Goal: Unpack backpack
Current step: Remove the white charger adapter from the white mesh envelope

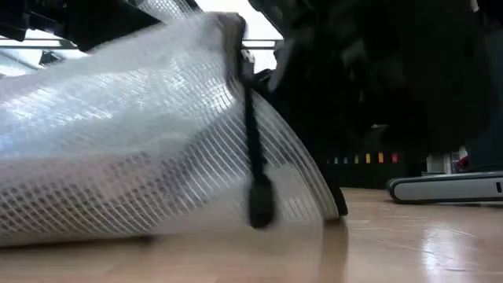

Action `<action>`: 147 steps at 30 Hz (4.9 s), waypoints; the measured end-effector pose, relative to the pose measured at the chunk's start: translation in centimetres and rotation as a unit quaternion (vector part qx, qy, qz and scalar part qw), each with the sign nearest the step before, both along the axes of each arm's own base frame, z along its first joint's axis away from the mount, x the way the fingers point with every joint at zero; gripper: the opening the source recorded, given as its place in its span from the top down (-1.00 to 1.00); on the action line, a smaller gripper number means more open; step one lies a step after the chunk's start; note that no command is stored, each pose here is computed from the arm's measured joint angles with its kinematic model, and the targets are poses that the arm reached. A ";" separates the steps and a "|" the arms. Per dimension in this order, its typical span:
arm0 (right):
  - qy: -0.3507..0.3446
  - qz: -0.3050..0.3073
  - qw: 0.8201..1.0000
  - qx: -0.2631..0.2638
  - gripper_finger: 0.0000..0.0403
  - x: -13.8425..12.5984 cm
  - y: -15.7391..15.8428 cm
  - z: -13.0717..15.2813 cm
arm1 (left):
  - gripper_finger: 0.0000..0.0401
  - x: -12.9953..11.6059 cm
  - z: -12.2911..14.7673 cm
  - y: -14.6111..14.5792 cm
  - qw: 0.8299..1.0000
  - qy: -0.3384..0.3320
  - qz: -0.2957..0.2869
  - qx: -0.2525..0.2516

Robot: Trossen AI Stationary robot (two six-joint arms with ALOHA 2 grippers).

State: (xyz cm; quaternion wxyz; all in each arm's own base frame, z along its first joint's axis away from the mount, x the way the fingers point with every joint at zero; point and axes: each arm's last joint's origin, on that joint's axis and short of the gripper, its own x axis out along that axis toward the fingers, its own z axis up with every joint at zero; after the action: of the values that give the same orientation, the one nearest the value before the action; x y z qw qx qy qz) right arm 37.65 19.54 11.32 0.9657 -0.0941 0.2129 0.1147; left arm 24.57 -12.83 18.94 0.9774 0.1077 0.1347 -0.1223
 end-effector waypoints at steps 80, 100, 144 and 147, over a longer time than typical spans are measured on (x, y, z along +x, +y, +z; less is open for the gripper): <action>0.050 -0.185 0.981 -0.021 -0.47 -0.3 -2.2 -1.3 | 1.00 0.8 0.7 2.0 0.982 -0.048 0.181 -0.017; 0.094 -0.270 0.958 -0.029 -0.15 -1.6 -3.2 -0.7 | 1.00 0.7 0.4 1.9 0.984 -0.033 0.174 -0.013; 0.036 -0.232 0.971 -0.034 -0.18 -0.2 -4.0 1.7 | 1.00 0.6 0.2 1.2 0.998 -0.011 0.053 -0.026; 0.043 -0.247 0.968 -0.010 -0.18 0.2 -5.0 1.4 | 1.00 0.6 0.3 1.2 0.998 -0.012 0.050 -0.027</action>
State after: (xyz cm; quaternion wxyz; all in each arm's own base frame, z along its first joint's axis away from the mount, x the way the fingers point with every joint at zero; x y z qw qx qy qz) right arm 37.88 14.49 12.70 0.9529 -0.0435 0.2723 -0.1259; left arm 25.19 -11.67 19.21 0.9864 0.0753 0.1253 -0.0756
